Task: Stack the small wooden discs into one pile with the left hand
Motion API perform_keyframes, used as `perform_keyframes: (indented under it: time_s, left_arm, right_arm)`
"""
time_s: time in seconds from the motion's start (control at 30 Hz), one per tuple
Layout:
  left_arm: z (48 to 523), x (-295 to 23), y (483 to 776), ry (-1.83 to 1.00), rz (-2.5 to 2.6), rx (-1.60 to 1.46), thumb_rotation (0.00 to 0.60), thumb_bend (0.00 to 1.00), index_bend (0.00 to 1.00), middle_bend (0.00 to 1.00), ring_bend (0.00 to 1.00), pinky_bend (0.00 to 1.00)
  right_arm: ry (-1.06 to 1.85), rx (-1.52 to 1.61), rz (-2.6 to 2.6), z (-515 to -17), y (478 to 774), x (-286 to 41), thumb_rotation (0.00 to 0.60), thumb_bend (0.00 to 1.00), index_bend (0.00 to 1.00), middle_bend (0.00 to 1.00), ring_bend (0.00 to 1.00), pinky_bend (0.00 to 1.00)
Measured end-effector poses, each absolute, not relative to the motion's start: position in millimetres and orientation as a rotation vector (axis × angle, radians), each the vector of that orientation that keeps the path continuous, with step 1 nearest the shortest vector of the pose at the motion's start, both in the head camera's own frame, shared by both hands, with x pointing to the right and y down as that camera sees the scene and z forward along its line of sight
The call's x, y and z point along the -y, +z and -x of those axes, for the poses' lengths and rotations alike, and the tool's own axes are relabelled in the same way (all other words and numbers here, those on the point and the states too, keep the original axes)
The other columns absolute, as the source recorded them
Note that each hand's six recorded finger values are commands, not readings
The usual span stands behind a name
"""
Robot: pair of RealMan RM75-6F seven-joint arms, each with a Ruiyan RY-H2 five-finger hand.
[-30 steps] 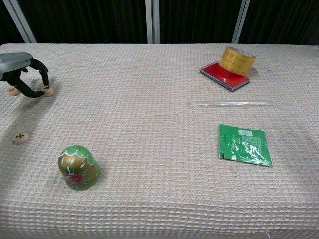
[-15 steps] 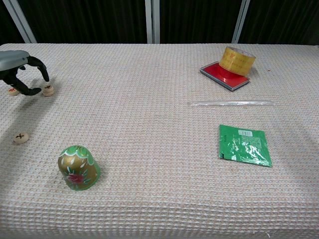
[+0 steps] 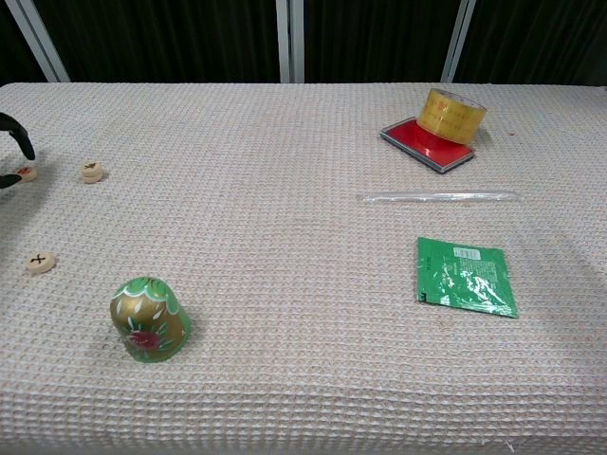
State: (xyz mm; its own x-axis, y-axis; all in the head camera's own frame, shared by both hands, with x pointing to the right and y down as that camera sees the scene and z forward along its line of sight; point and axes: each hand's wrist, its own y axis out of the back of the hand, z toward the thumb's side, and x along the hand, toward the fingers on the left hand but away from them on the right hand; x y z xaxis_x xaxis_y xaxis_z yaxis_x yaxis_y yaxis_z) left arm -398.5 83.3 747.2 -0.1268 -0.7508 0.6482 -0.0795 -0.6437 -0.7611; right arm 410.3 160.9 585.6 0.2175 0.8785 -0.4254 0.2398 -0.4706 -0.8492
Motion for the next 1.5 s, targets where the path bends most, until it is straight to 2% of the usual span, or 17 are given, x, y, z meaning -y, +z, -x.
perform_keyframes:
  time_s: [0.27,0.67,0.93,1.17,1.4,1.5]
  left_arm:
    - [397.1,-79.8,757.2,-1.82,1.656,-0.932,0.6,0.31,0.43,0.12,0.09,0.14]
    - [396.9,-74.0,759.7,-1.833,1.637,-0.894,0.6,0.35,0.45,0.12,0.09,0.14]
    - [398.4,-70.7,760.5,-1.847,1.602,-0.844,0.6,0.42,0.52,0.13,0.09,0.14]
    - [382.0,-65.4,745.9,-1.768,1.665,-0.919,0.6,0.41,0.52,0.13,0.09,0.14]
    - [345.6,-56.0,724.9,-1.642,1.791,-0.933,0.6,0.41,0.52,0.13,0.09,0.14]
    - [333.5,-52.7,726.9,-1.629,1.813,-0.906,0.6,0.41,0.52,0.13,0.09,0.14]
  right_arm:
    - [1.268,1.041,1.841,-409.9,583.0,-161.3,0.6,0.26,0.0,0.16,0.0,0.0]
    - [1.278,1.049,1.836,-412.2,583.6,-161.3,0.6,0.26,0.0,0.16,0.0,0.0]
    - [1.283,1.056,1.834,-413.8,583.5,-163.3,0.6,0.26,0.0,0.16,0.0,0.0]
    - [1.282,1.067,1.831,-416.3,582.6,-164.6,0.6,0.26,0.0,0.16,0.0,0.0]
    - [1.283,1.066,1.837,-416.8,584.7,-165.2,0.6,0.26,0.0,0.16,0.0,0.0]
    - [1.284,1.069,1.837,-418.1,585.0,-165.3,0.6,0.26,0.0,0.16,0.0,0.0]
